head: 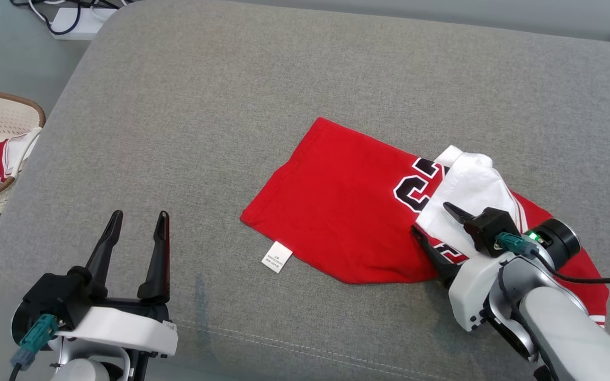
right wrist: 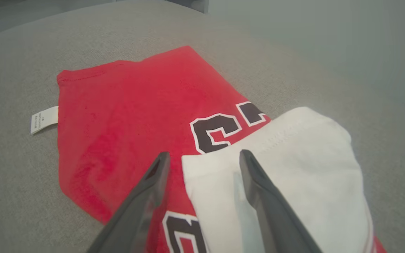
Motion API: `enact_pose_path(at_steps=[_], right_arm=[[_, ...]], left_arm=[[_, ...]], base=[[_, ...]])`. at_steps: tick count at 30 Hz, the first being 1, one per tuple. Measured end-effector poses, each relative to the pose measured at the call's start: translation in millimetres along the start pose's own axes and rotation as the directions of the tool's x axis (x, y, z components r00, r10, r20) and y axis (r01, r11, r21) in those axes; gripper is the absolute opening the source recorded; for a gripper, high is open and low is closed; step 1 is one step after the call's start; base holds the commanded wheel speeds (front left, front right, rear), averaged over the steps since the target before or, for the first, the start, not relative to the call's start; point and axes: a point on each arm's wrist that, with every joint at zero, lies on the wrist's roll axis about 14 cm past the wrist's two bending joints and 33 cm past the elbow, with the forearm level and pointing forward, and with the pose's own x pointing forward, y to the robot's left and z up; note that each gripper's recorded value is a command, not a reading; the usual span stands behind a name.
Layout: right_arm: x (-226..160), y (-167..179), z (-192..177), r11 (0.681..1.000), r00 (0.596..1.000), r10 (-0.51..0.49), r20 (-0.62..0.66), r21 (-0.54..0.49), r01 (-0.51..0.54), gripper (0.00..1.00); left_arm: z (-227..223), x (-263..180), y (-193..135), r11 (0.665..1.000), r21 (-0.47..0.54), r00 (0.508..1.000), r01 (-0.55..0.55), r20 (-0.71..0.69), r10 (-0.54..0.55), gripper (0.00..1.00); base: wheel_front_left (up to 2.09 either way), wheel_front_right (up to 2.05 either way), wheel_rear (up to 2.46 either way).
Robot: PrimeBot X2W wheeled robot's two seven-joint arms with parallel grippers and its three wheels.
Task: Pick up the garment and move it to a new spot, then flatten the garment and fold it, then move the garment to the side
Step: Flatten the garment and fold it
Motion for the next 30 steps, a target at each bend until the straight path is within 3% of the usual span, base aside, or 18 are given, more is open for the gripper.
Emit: enact_pose_path(at_steps=[5, 6, 7, 9, 19, 22, 25, 29, 30], right_arm=[[5, -1, -16, 0.999, 0.996, 0.015, -0.086, -0.027, -0.018, 1.0], [6, -2, -17, 0.999, 0.995, 0.013, -0.099, -0.03, -0.016, 0.86], [6, -4, -17, 0.999, 0.995, 0.01, -0.104, -0.032, -0.013, 0.48], [5, -8, -17, 0.999, 0.995, -0.001, -0.104, -0.034, -0.003, 0.0], [-2, -36, 1, 0.996, 0.995, -0.083, -0.049, 0.004, 0.084, 0.0], [-10, -60, 11, 0.987, 0.988, -0.154, -0.008, 0.033, 0.154, 0.0], [-25, -97, 31, 0.96, 0.959, -0.269, 0.091, 0.109, 0.259, 0.0], [-60, -127, 43, 0.892, 0.878, -0.427, 0.216, 0.26, 0.37, 0.0], [-66, -128, 43, 0.881, 0.865, -0.446, 0.229, 0.282, 0.379, 0.2]], left_arm=[[-6, -1, 3, 1.0, -0.008, 1.0, -0.015, -0.01, 0.015, 1.0], [-6, -1, 3, 1.0, -0.008, 1.0, -0.016, -0.011, 0.016, 1.0], [-7, 0, 3, 1.0, -0.007, 1.0, -0.017, -0.009, 0.017, 1.0], [-8, 0, 4, 1.0, -0.006, 1.0, -0.019, -0.012, 0.019, 1.0], [-10, 7, -2, 1.0, -0.01, 1.0, 0.0, -0.008, 0.0, 1.0], [-12, 8, -4, 1.0, -0.011, 1.0, 0.006, -0.013, -0.007, 1.0], [-12, 8, -7, 1.0, -0.014, 1.0, 0.018, -0.012, -0.018, 1.0], [-12, 12, -13, 0.999, -0.014, 0.999, 0.039, -0.006, -0.04, 1.0], [-12, 13, -15, 0.999, -0.013, 0.999, 0.046, -0.006, -0.046, 1.0]], base=[[0.0, 0.0, 0.0], [0.0, 0.0, 0.0], [0.0, 0.0, 0.0], [0.0, 0.0, 0.0], [0.0, 0.0, 0.0], [0.0, 0.0, 0.0], [0.0, 0.0, 0.0], [0.0, 0.0, 0.0], [0.0, 0.0, 0.0]])
